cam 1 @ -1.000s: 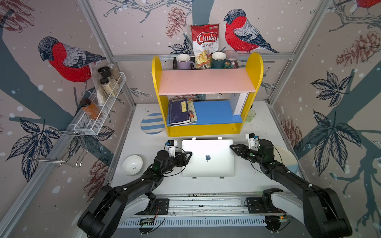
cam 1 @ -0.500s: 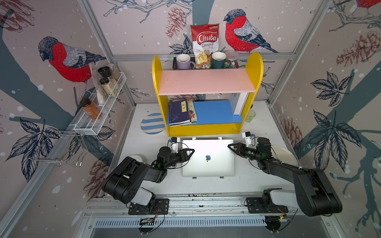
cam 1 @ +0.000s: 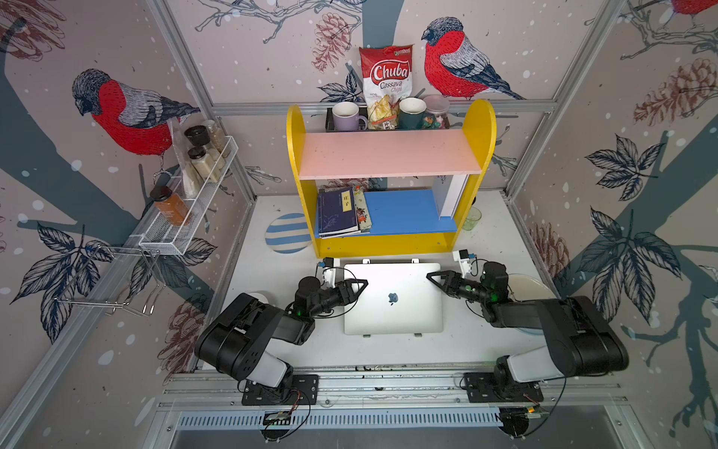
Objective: Close the laptop lid and set it aside
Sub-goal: Pick up the laptop from the computer stand.
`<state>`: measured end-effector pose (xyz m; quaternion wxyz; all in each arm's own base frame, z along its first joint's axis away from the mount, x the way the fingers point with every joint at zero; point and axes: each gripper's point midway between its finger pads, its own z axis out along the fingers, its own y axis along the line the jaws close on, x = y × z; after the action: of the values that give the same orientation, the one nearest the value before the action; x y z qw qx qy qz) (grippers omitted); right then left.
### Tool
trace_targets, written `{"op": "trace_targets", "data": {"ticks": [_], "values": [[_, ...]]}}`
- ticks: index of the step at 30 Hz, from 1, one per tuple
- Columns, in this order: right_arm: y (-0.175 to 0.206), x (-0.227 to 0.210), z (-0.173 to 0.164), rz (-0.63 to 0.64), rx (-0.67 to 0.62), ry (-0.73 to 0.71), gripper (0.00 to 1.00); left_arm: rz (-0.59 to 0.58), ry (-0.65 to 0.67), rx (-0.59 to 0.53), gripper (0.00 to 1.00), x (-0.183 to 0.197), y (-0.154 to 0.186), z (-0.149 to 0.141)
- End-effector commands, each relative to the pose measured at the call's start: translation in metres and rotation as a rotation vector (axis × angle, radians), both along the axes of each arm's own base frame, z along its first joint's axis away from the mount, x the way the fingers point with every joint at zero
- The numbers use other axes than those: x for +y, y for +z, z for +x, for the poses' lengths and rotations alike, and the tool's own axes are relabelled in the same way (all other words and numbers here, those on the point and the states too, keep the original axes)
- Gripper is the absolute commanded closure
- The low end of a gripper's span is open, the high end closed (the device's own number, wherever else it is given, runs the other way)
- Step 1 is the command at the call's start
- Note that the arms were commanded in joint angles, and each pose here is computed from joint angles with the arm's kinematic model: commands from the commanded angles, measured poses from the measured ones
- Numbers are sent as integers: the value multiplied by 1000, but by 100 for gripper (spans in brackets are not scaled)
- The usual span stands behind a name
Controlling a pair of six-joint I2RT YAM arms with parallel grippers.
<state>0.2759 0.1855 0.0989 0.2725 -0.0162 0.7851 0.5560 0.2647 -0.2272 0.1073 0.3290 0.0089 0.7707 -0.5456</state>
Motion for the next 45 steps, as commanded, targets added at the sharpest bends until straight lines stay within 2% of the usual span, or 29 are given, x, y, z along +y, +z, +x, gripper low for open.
{"op": "trace_targets", "data": {"ticks": [1,5,10,18,27,33,35,45], "values": [[15,2,8,38,-67,-8,53,-15,-31,-47,46,-3,13,0],[19,3,9,55,-79,-6,56,7,-37,-46,47,-4,14,1],[20,4,7,55,-83,0,63,28,-39,-53,54,-3,18,1],[31,14,2,32,-110,27,68,40,-52,-60,84,-4,26,-1],[52,21,-6,7,-150,55,69,31,-45,-61,89,-4,33,0],[73,29,-15,9,-186,80,70,30,-34,-72,97,-2,43,-1],[81,32,-19,15,-200,92,70,29,-33,-79,100,-1,50,-1],[124,41,-35,83,-233,127,70,1,-6,-56,100,1,100,-1]]}}
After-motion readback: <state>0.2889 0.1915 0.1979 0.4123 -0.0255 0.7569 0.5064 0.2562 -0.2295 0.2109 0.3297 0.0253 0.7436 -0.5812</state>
